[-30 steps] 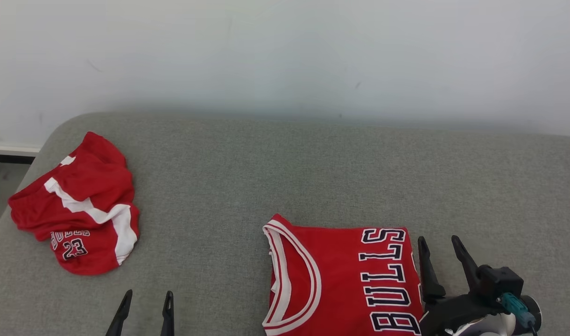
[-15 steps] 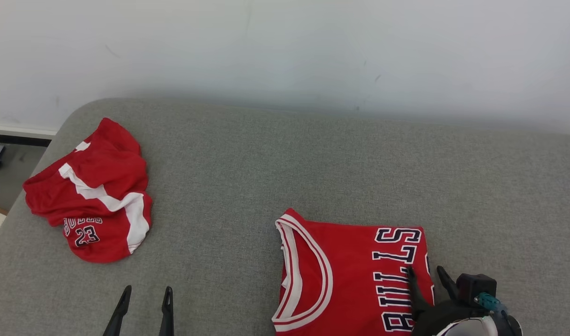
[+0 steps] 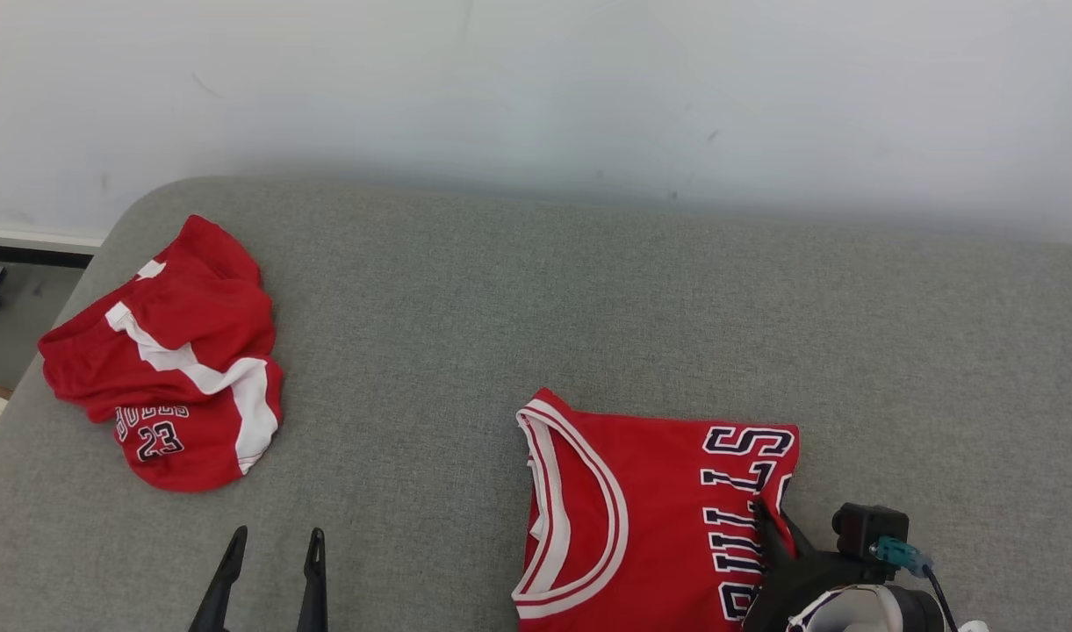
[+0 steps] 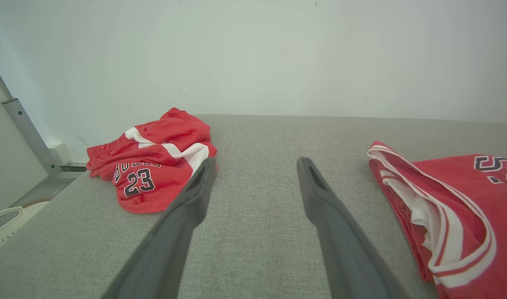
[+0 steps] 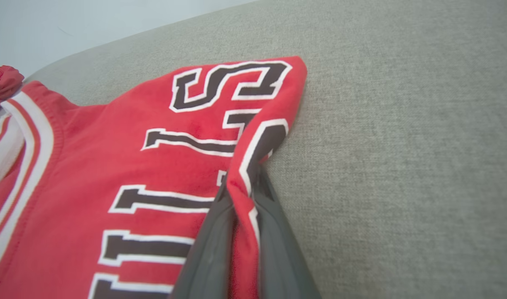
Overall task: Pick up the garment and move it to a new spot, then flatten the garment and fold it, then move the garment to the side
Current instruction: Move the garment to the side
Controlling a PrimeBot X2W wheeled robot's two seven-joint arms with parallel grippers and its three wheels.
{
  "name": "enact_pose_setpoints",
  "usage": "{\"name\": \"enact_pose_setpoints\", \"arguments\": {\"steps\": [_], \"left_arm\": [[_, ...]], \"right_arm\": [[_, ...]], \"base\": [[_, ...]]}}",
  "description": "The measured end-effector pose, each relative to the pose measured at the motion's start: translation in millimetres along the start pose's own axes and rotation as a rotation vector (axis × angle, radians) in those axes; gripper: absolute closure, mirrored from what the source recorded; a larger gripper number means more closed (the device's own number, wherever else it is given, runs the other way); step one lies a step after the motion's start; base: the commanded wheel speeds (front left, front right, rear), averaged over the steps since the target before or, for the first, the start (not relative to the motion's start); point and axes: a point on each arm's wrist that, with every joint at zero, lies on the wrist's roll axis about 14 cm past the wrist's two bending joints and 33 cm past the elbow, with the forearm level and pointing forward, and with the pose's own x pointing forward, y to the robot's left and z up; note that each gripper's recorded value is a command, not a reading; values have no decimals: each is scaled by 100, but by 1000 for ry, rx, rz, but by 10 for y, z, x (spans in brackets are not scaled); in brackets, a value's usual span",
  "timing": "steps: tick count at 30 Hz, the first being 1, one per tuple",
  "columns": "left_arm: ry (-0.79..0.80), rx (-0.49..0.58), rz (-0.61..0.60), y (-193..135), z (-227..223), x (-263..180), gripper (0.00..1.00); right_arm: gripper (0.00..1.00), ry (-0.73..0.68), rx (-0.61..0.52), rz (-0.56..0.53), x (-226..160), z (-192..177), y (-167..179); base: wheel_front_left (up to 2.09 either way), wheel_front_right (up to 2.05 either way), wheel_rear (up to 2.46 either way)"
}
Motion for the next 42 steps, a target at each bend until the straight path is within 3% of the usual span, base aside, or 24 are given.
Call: {"name": "enact_pose_setpoints", "arguments": {"steps": [5,21,26,42], "left_arm": [[3,-5,-9,-27,-10,59,0],[2,-21,-99,-305,-78,636,0],[-9,-17,-150,-464,-108,881,0],[-25,3,-249,-733,-222,1237,0]], "right_arm": [[100,-60,-5,-37,86,254,-182],[100,-204,-314,-167,440,1473,-1216],[100,-173,-405,-253,406,1649,-1718],[100,-22,-597,-463,145,1965,-2773]], "base": [[0,0,0],[0,0,0],[0,0,0],[0,0,0]]}}
